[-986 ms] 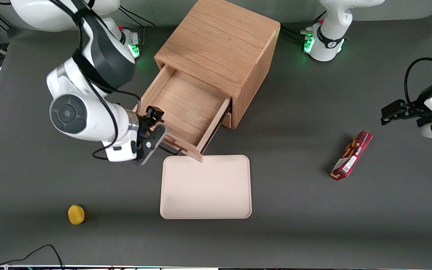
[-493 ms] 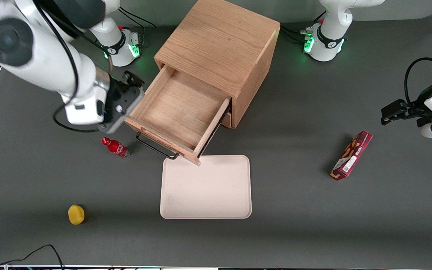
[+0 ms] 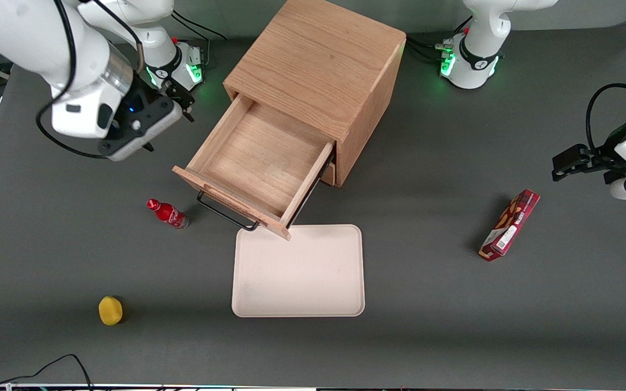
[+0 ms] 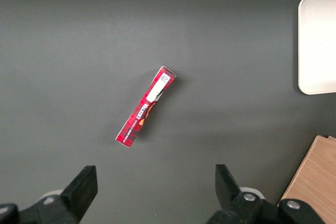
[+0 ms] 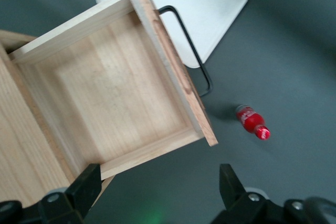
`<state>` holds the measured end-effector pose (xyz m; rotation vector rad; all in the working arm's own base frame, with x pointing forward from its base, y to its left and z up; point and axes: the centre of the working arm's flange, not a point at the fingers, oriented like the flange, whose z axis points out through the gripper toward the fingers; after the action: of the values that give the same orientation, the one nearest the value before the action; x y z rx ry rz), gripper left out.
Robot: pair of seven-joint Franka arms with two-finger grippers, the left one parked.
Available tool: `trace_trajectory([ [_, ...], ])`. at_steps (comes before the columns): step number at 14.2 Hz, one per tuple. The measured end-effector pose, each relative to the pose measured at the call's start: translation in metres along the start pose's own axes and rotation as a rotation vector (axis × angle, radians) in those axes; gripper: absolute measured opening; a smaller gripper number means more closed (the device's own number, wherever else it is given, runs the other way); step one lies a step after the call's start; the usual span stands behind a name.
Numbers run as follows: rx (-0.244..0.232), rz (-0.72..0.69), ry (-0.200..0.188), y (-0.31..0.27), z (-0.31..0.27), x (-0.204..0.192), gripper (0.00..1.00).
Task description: Open upper drawer
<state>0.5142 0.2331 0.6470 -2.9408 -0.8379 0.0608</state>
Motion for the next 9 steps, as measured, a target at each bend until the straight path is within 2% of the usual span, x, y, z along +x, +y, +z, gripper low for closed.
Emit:
trace_trajectory([
  [4, -0.05, 0.131, 0.045, 0.022, -0.01, -0.068, 1.0],
  [7, -0.056, 0.282, 0.055, 0.048, -0.013, -0.109, 1.0],
  [9, -0.059, 0.344, 0.062, 0.065, -0.017, -0.123, 1.0],
])
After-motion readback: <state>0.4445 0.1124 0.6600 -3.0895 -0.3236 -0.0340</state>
